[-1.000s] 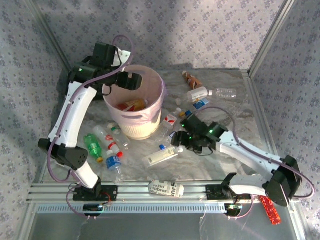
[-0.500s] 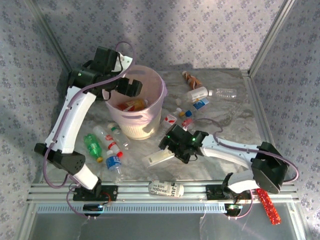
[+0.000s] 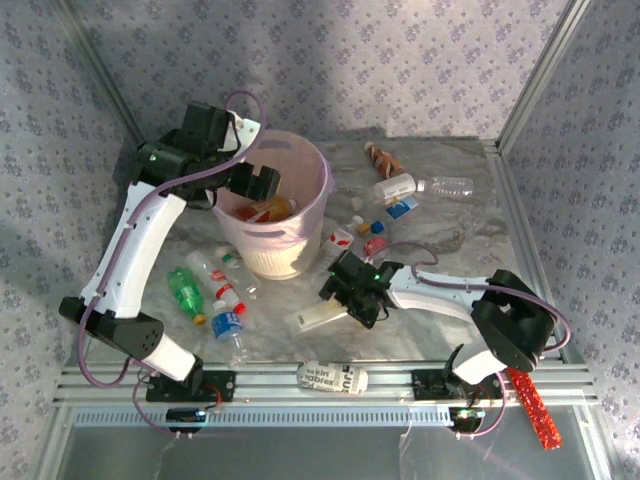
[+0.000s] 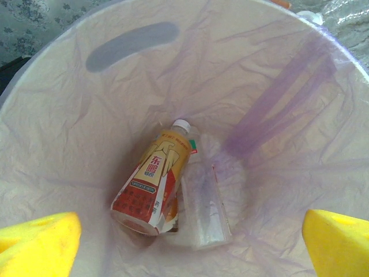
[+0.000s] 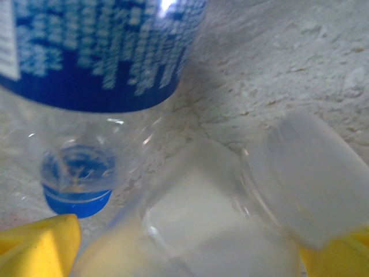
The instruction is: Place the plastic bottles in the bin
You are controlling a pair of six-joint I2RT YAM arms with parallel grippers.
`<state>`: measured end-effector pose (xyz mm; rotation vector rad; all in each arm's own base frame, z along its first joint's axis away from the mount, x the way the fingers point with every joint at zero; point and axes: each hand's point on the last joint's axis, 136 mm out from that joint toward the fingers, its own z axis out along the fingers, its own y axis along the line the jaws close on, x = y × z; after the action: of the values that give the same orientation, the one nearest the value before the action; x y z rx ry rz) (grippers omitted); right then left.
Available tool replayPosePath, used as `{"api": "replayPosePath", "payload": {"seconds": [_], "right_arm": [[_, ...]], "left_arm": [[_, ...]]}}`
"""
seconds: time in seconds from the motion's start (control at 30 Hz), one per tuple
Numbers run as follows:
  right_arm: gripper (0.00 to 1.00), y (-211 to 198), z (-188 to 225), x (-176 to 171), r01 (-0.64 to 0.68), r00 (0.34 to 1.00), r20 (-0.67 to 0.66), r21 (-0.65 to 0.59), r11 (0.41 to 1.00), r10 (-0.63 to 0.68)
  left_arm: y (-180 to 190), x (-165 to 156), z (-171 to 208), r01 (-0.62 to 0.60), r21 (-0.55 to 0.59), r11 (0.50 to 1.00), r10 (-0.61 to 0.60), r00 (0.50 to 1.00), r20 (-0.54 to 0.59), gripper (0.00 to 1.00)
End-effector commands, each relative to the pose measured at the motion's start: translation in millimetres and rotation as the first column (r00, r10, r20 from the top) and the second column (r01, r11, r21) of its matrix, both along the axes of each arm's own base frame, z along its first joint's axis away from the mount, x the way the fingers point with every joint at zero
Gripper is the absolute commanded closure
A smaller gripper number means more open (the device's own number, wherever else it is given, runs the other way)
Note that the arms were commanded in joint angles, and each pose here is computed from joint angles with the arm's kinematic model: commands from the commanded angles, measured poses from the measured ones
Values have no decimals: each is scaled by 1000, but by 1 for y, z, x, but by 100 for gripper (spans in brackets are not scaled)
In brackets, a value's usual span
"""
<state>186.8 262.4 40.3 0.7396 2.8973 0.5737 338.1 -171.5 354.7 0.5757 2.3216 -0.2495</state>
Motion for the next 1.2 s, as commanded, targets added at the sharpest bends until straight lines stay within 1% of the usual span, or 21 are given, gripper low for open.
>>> {"api": "replayPosePath", "payload": {"seconds": [0.0, 0.17, 0.3, 0.47, 0.63, 0.73, 0.77, 0.83, 1.03, 1.17], "right_arm": [[7, -8, -5, 0, 22, 1000, -7, -25, 999, -23], [14, -10, 0, 1, 12, 1000, 4, -33, 999, -12], [22, -11, 6, 2, 3, 1000, 24, -33, 999, -2], [30, -12, 30, 8, -8, 996, 87, -11, 1000, 9], [33, -23, 67, 18, -14, 985, 172, -9, 1000, 15], [35, -31, 86, 25, 3, 977, 214, 24, 1000, -8], [36, -37, 91, 26, 9, 975, 223, 24, 1000, -14], [37, -45, 104, 30, 20, 968, 248, 35, 999, -28], [39, -76, 173, 68, 53, 906, 413, 96, 994, -88], [40, -93, 222, 88, 43, 857, 505, 129, 991, -103]], "left_arm": [[-1, -6, 6, 26, -10, 1000, -26, 999, 33, 2], [-1, -3, 2, 22, -6, 1000, -22, 999, 27, 2], [-1, -1, 1, 17, -2, 1000, -17, 999, 27, 2], [0, 0, 4, 5, -1, 1000, -5, 1000, 29, 2], [0, -4, 6, 9, -7, 1000, -8, 1000, 24, 1], [-1, -6, 8, 13, -14, 1000, -12, 1000, 25, 1], [-2, -6, 19, 17, -27, 999, -15, 999, 49, 1], [-5, -9, 25, 28, -37, 999, -26, 998, 58, 1], [-22, -26, 58, 106, -66, 992, -97, 988, 119, 1], [-45, -48, 75, 202, -68, 977, -190, 971, 145, 0]]}}
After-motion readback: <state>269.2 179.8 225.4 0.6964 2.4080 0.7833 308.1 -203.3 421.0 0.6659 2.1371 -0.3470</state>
